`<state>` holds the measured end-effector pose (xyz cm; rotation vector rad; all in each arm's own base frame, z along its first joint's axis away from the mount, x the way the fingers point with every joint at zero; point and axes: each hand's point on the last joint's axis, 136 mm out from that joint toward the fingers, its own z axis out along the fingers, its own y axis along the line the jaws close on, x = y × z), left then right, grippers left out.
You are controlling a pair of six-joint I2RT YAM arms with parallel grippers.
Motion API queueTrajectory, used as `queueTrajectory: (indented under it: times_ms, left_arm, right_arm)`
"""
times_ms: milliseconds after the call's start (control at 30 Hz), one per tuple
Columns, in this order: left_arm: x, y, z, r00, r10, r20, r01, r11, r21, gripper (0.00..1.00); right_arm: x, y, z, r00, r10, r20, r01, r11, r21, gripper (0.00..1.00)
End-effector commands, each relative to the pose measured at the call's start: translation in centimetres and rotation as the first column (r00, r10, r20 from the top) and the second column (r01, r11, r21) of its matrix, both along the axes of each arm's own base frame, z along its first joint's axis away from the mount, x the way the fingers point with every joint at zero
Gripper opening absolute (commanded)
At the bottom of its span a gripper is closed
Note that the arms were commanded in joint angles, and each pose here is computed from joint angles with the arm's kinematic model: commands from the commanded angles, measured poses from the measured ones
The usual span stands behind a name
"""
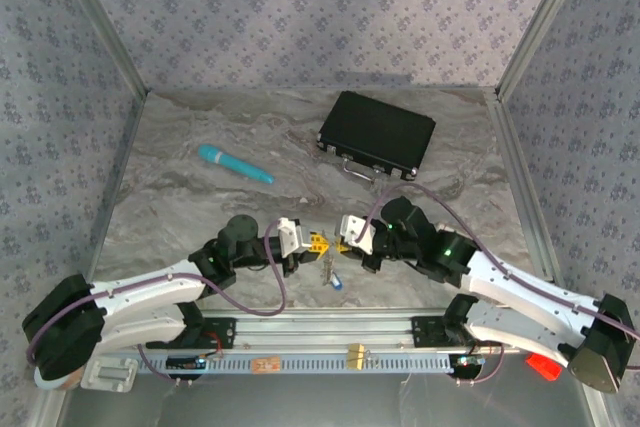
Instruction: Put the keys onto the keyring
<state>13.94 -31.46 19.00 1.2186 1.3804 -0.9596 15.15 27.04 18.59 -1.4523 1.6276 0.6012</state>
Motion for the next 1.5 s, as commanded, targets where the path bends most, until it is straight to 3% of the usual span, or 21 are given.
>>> queueTrajectory:
  times_ms: [0,100,167,200,267,400,467,533,633,700,833,967,1167,1267,1467]
  left_arm:
    - [1.1,0.1,0.2,0.998,0.051,0.023,-0.052,0.998,0.028,0.06]
    - [1.6,0.2,-0.2,0.996,0.081,0.022,-0.082,0.996,0.045,0.42]
    - [2.1,0.5,-0.3,0.992,0.120,0.029,-0.121,0.992,0.033,0.80]
    - [2.5,0.7,-0.1,0.989,0.143,0.038,-0.144,0.989,0.022,0.90]
    - [3.3,1.2,0.1,0.978,0.200,0.055,-0.201,0.980,0.010,0.99]
    - [6.8,3.7,0.2,0.897,0.430,0.103,-0.435,0.900,0.036,0.99]
    - [9.0,6.2,0.2,0.801,0.583,0.135,-0.594,0.802,0.064,0.99]
    - [11.2,10.1,0.8,0.630,0.760,0.161,-0.775,0.629,0.063,0.99]
    - [12.8,15.6,1.5,0.403,0.906,0.127,-0.915,0.401,0.037,0.99]
    - [13.0,18.2,2.1,0.315,0.948,0.043,-0.949,0.316,-0.001,1.00]
    - [12.7,21.9,3.3,0.213,0.968,-0.136,-0.975,0.201,-0.095,0.99]
    - [12.5,24.1,2.9,0.149,0.967,-0.207,-0.986,0.131,-0.098,0.99]
    - [12.8,24.3,1.4,0.153,0.963,-0.222,-0.988,0.144,-0.055,1.00]
    - [12.9,24.3,1.1,0.153,0.965,-0.214,-0.988,0.146,-0.045,0.99]
    - [13.0,24.4,0.3,0.152,0.964,-0.218,-0.988,0.148,-0.034,0.99]
  right_arm:
    - [0.7,-0.9,0.9,0.999,-0.046,0.025,0.047,0.999,-0.017,0.00]
    - [0.9,-0.8,0.7,0.998,-0.053,0.023,0.054,0.998,-0.015,0.00]
    - [1.0,-0.4,1.2,0.998,-0.049,0.027,0.049,0.999,-0.004,0.00]
    - [1.2,-0.1,1.4,0.998,-0.047,0.030,0.047,0.999,-0.002,0.00]
    - [1.6,0.3,1.8,0.998,-0.043,0.036,0.043,0.999,0.000,0.00]
    - [2.2,2.1,2.4,0.999,-0.007,0.050,0.007,1.000,0.007,0.00]
    - [2.4,3.3,2.9,0.998,0.023,0.063,-0.024,1.000,0.015,0.00]
    - [2.5,4.8,3.5,0.995,0.063,0.076,-0.065,0.998,0.022,0.00]
    - [2.8,7.4,5.1,0.989,0.106,0.103,-0.115,0.990,0.085,0.00]
    - [3.1,9.1,6.5,0.987,0.122,0.100,-0.138,0.976,0.169,0.00]
    - [4.7,11.1,7.2,0.996,0.073,0.043,-0.082,0.959,0.270,0.00]
    - [7.8,10.2,1.9,0.996,-0.090,-0.003,0.090,0.990,0.112,0.00]
    - [7.9,5.4,-7.2,0.989,-0.147,0.018,0.147,0.950,-0.276,0.00]
    - [7.5,2.1,-9.2,0.985,-0.165,0.049,0.170,0.887,-0.429,0.00]
    - [5.6,-5.1,-12.7,0.985,-0.161,0.065,0.158,0.679,-0.717,0.00]
